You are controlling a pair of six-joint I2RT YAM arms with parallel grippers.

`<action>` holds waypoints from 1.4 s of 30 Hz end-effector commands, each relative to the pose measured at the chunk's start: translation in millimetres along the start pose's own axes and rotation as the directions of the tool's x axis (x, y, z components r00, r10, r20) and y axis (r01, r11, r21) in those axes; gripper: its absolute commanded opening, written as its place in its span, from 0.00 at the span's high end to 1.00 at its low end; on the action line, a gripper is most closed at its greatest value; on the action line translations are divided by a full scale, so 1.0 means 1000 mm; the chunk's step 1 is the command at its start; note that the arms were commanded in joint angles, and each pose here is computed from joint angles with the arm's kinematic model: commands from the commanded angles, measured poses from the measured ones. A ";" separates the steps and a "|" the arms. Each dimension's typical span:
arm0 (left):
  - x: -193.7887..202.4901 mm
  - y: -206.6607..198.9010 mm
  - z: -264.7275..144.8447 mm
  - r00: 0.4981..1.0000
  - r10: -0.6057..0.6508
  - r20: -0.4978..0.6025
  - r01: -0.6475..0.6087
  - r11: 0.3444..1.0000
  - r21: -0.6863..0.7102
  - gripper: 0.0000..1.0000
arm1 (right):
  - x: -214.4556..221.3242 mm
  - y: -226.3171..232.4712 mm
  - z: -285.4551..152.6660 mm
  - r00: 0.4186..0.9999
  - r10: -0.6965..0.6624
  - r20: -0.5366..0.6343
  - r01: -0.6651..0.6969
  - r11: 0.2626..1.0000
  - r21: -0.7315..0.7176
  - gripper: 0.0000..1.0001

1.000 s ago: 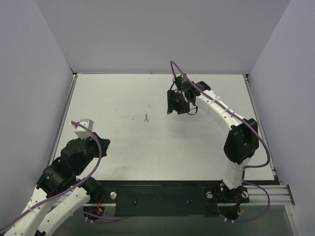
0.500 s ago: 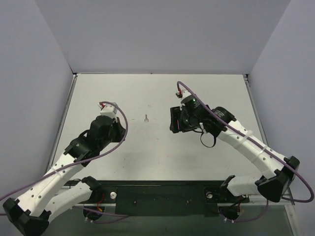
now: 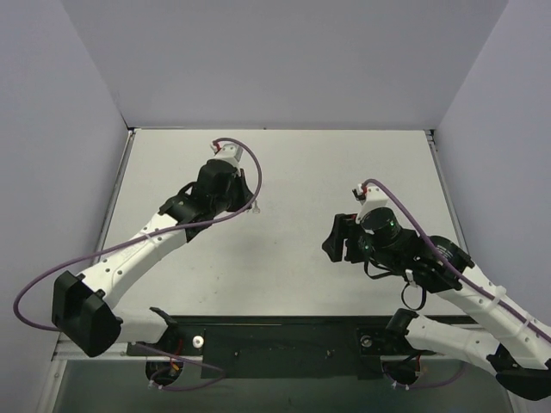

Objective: Remove the keys from the keyring

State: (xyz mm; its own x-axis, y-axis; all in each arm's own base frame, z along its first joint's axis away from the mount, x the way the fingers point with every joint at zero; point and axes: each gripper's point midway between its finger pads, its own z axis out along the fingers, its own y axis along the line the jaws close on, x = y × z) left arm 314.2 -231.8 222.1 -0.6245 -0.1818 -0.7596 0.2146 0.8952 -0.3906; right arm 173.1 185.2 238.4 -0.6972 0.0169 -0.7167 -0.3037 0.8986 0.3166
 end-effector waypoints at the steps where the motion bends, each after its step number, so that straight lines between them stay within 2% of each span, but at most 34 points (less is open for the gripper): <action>1: -0.037 -0.024 0.016 0.998 -0.015 0.065 0.011 0.998 0.068 1.00 | 0.003 -0.017 -0.011 0.999 0.033 0.027 -0.034 0.997 0.063 0.36; 3: -0.039 -0.029 0.026 0.999 -0.013 0.051 0.009 0.997 0.079 1.00 | 0.003 -0.018 -0.014 0.999 0.041 0.034 -0.043 0.997 0.059 0.32; 11: -0.046 -0.038 0.064 1.000 -0.016 0.001 0.016 0.995 0.096 1.00 | 0.007 -0.016 -0.020 0.998 0.064 0.025 -0.065 0.997 0.036 0.32; 13: -0.041 -0.044 0.073 0.999 -0.023 -0.040 0.028 0.991 0.129 0.90 | 0.009 -0.016 -0.019 0.998 0.067 0.019 -0.068 0.997 0.034 0.32; 15: -0.045 -0.050 0.080 0.998 -0.034 -0.054 0.042 0.988 0.148 0.49 | 0.010 -0.016 -0.018 0.998 0.068 0.014 -0.068 0.997 0.034 0.32; 17: -0.044 -0.053 0.087 0.997 -0.046 -0.069 0.056 0.987 0.152 0.21 | 0.010 -0.016 -0.019 0.997 0.071 0.014 -0.071 0.997 0.033 0.32; 23: -0.051 -0.056 0.088 0.995 -0.065 -0.069 0.076 0.983 0.166 0.18 | 0.008 -0.015 -0.020 0.997 0.074 0.015 -0.075 0.997 0.033 0.32; 33: -0.078 -0.046 0.030 0.999 -0.042 0.023 0.037 0.982 0.187 0.14 | -0.001 -0.011 -0.017 0.999 0.047 0.016 -0.048 0.998 0.048 0.32; 38: -0.059 -0.026 0.004 0.998 -0.037 0.043 0.029 0.986 0.165 0.14 | -0.005 -0.017 -0.015 0.999 0.029 0.037 -0.032 0.996 0.083 0.30; 42: -0.018 -0.001 -0.013 0.999 -0.034 0.013 0.032 0.990 0.136 0.14 | -0.002 -0.023 -0.011 0.999 0.013 0.035 -0.016 0.994 0.107 0.29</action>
State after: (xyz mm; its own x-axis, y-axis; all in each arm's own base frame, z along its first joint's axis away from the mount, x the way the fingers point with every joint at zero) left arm 336.3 -241.0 267.7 -0.6127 -0.2391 -0.7533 0.3057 0.8072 -0.5049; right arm 169.8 167.0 236.9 -0.7024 0.0615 -0.7091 -0.2269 0.9249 0.3050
